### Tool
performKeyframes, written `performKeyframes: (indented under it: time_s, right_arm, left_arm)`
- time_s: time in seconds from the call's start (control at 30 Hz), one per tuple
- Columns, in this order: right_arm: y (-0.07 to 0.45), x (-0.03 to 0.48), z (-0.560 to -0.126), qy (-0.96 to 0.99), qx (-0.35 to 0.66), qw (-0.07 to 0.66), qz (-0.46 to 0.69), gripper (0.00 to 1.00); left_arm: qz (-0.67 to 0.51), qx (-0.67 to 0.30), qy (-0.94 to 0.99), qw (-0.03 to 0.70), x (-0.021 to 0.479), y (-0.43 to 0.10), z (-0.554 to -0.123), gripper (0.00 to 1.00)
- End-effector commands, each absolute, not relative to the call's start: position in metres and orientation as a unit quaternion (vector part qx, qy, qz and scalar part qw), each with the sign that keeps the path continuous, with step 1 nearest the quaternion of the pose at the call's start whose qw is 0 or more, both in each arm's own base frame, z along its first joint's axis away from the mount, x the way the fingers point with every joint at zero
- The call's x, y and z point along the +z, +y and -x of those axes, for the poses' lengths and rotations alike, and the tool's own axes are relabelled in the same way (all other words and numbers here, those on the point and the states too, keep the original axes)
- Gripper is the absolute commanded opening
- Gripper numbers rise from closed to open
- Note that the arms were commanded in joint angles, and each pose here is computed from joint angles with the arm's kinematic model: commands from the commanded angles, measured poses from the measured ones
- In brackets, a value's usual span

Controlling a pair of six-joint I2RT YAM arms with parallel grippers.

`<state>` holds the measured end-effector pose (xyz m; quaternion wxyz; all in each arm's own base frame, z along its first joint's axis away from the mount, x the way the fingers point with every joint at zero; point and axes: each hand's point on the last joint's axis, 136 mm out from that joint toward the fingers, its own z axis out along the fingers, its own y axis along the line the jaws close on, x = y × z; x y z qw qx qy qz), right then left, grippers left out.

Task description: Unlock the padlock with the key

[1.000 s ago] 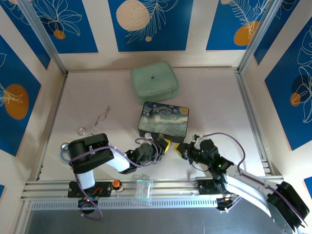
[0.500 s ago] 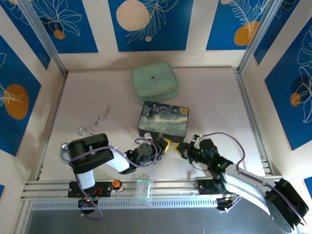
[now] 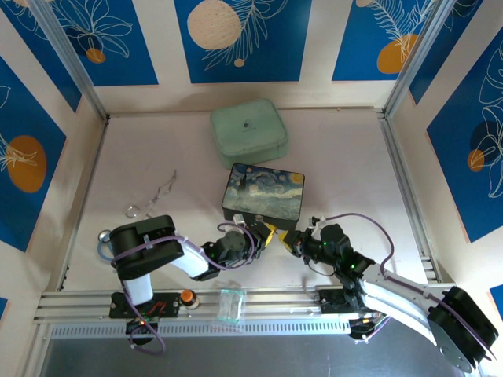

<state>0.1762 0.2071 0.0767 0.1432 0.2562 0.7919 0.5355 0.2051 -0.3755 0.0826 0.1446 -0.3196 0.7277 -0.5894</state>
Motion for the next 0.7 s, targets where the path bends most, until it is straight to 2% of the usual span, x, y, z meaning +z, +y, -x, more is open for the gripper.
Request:
performKeyframes:
  time_s: [0.0, 0.67]
  right_arm:
    - [0.211, 0.097, -0.184, 0.776, 0.556, 0.171, -0.244, 0.0]
    - [0.216, 0.096, -0.184, 0.78, 0.551, 0.172, -0.24, 0.0]
  left_arm:
    - [0.314, -0.619, 0.705, 0.146, 0.103, -0.384, -0.207, 0.0]
    - [0.31, -0.618, 0.706, 0.152, 0.109, -0.382, -0.206, 0.0]
